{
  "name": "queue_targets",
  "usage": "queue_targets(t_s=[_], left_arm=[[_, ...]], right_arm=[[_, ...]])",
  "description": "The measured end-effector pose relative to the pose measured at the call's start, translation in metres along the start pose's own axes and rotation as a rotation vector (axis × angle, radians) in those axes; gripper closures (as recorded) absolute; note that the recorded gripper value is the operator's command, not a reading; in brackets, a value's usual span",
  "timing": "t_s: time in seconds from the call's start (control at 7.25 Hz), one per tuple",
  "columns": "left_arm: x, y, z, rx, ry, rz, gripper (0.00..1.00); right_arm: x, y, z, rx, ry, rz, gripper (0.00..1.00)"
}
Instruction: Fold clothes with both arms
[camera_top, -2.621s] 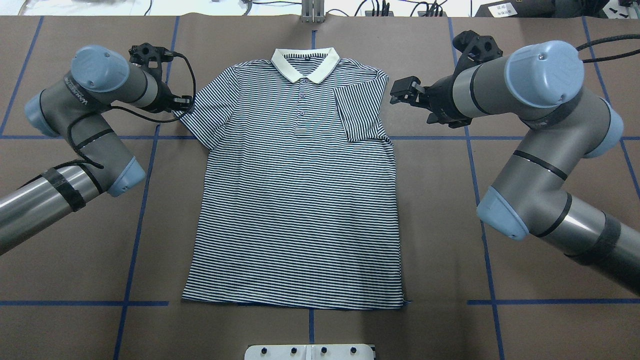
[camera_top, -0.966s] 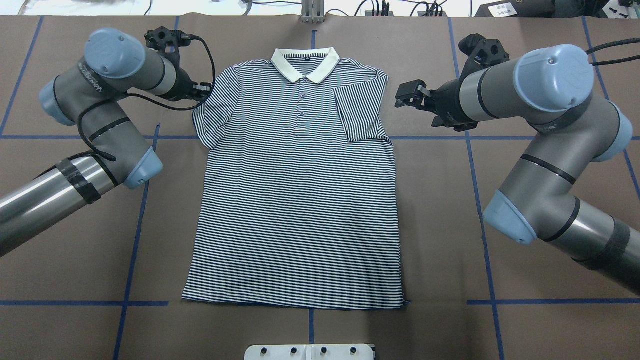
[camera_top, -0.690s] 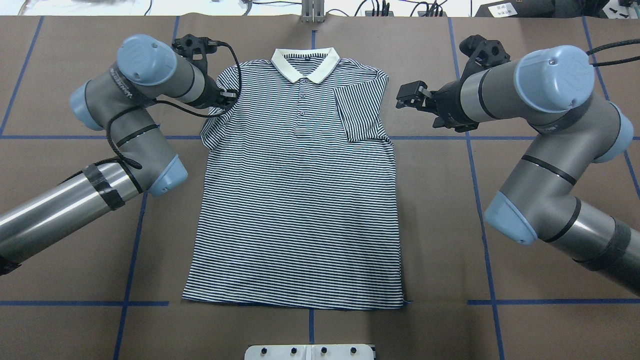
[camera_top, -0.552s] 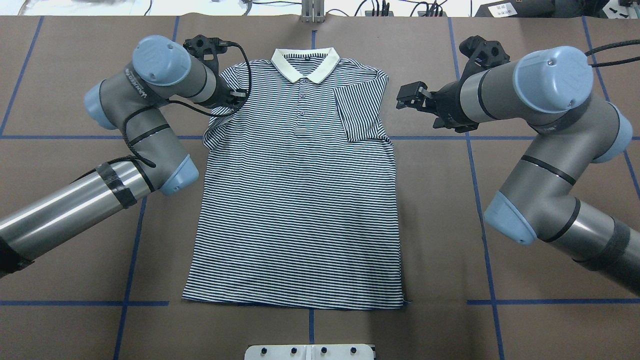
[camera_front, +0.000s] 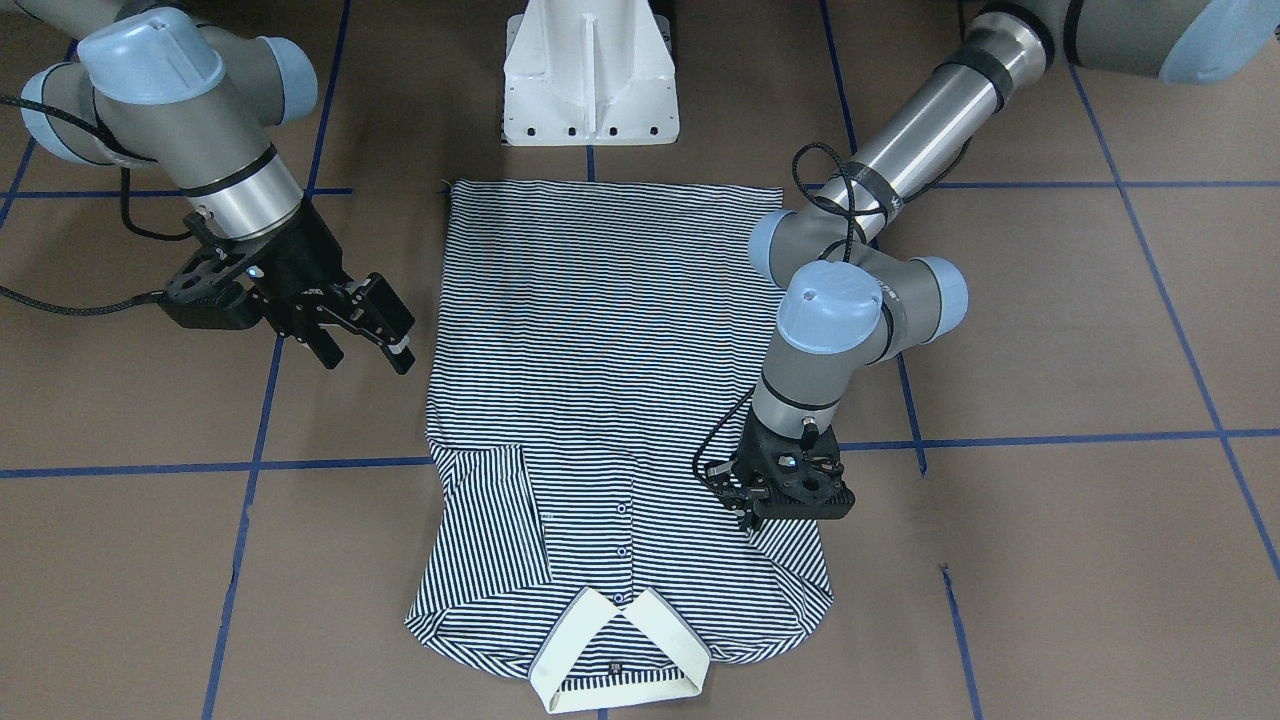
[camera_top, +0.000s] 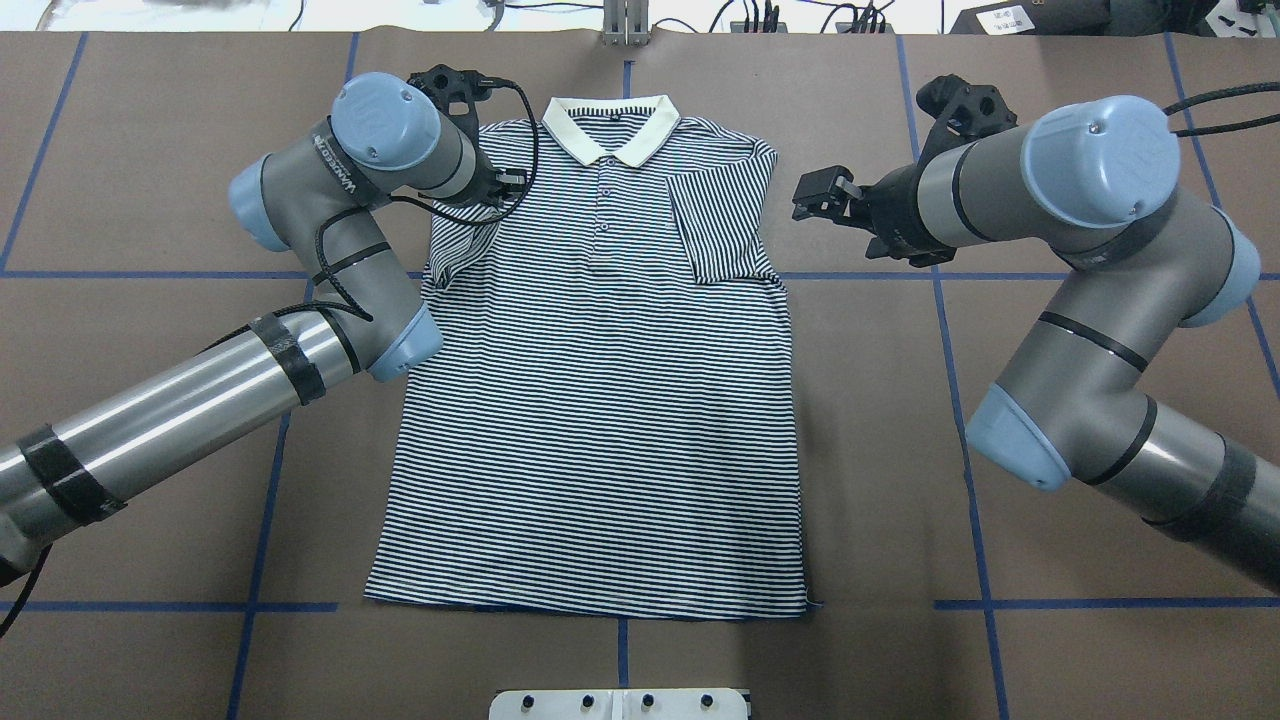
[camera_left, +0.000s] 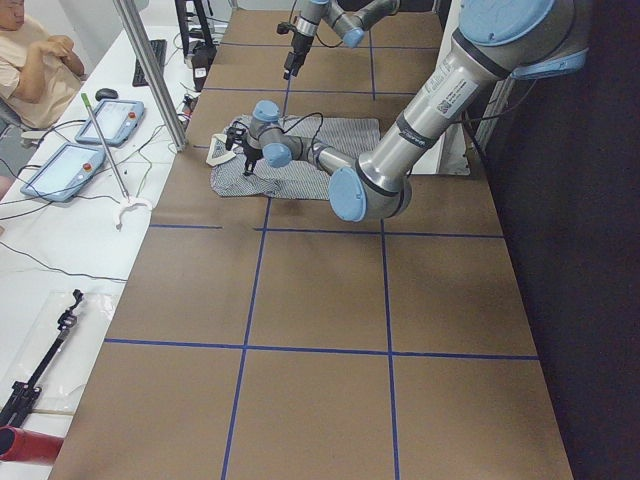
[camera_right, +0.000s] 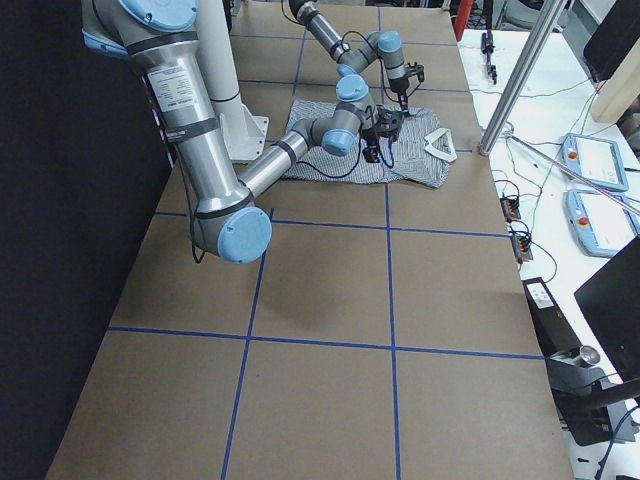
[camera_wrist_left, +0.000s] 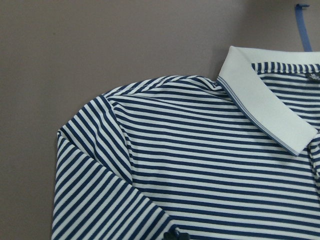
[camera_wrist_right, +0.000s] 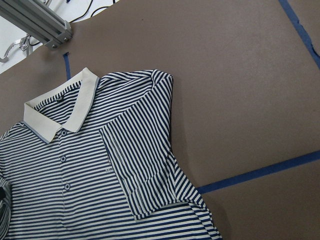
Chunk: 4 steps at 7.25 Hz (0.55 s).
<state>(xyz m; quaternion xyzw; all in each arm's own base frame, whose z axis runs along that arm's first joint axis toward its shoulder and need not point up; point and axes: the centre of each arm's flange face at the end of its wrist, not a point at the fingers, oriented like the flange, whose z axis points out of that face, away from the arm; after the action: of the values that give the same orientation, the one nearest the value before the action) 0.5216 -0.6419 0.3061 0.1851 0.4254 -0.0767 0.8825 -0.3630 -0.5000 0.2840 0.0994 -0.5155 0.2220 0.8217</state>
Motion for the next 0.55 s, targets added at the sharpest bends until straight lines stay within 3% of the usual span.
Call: queue_targets(t_s=[0.28,0.41,0.55], left_arm=[[0.0,0.015,-0.028,0.024,0.072,0.012,0.27],[-0.009,0.043,-0.061,0.028,0.135,0.02,0.2],[-0.027,0.073,-0.094,0.017,0.175,0.013,0.2]], right_arm=[[-0.007,0.004,0.002,0.0,-0.003,0.003,0.0],[-0.018,0.014,-0.003,-0.011,-0.019,0.04,0.0],[-0.028,0.04,-0.001,-0.026,-0.025,0.084,0.0]])
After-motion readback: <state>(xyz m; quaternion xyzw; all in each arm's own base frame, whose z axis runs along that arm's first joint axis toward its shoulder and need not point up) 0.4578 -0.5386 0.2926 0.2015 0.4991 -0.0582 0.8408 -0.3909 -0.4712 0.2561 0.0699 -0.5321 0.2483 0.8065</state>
